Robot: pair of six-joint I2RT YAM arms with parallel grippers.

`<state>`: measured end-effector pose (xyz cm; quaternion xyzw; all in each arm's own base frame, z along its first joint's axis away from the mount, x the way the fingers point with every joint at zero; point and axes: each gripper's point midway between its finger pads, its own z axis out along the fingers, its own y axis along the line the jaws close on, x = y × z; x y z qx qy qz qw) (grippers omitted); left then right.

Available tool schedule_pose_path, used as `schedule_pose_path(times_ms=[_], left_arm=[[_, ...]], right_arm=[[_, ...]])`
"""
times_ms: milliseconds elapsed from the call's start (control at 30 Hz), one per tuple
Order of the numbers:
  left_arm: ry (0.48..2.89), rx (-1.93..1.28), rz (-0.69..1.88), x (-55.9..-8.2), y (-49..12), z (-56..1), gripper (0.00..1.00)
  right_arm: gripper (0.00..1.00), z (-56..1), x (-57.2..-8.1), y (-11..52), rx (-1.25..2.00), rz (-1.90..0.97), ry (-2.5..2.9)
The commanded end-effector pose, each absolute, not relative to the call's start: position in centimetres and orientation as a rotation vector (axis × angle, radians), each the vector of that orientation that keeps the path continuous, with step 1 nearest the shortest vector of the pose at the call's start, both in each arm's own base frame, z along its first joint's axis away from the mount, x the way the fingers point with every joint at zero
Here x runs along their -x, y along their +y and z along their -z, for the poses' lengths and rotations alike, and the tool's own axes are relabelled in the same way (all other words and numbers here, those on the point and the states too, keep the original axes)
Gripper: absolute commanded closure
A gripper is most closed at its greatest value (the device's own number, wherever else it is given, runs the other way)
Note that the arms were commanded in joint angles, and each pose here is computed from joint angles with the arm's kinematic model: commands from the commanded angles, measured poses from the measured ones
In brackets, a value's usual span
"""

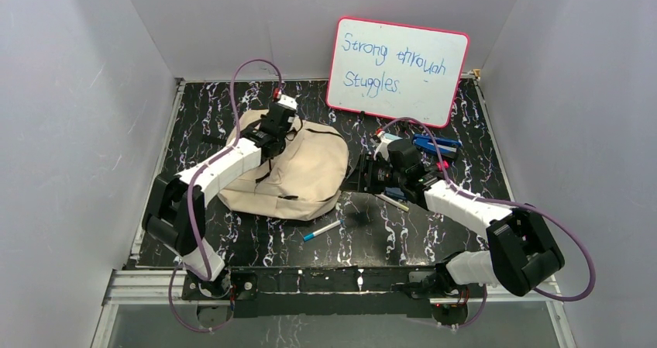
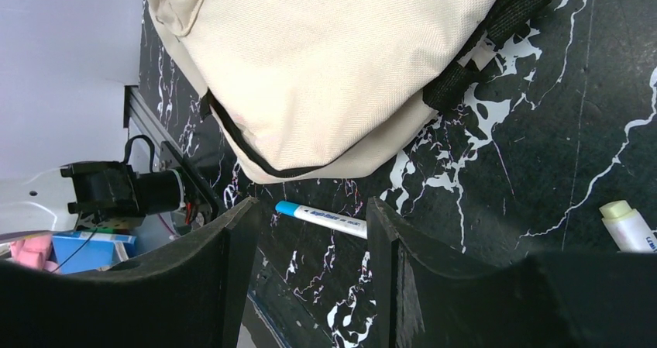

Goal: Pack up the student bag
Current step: Pick up the stationery from the center of the board.

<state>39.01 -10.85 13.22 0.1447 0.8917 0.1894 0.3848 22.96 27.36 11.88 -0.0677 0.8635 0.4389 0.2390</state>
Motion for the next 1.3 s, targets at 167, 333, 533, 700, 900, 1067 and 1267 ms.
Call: schedule_pose_path(times_ms=[167,333,533,700,900,1067,1267], left_arm=[[2.092,-0.218,-0.257,-38.6,-12.0,-22.1,1.00],[2.104,-0.194,-0.204,-37.4,-11.9,-21.7,1.00],[2.120,-0.164,-0.122,-35.9,-12.0,-21.1,1.00],[2.141,-0.140,-0.099,-35.1,-11.3,-20.2,1.00],[2.157,-0.089,-0.016,-34.5,-10.2,-19.3,1.00],[2.153,-0.074,-0.003,-34.2,-9.7,-18.9,1.00],[2.145,-0.066,0.029,-34.2,-9.9,-18.8,1.00]], right_arm=[[0.41,-12.6,-22.0,27.4,0.294,-1.189,2.330],[0.41,-13.2,-19.9,28.6,0.571,-1.049,2.232],[0.45,-13.5,-18.3,30.8,0.860,-0.854,2.003],[0.42,-14.3,-15.3,33.3,1.226,-0.965,1.721],[0.42,-11.7,-12.7,33.6,1.650,-0.964,1.413],[0.42,-9.6,-11.6,33.6,1.870,-0.986,1.301],[0.45,-6.8,-11.4,33.4,2.010,-0.975,1.338]])
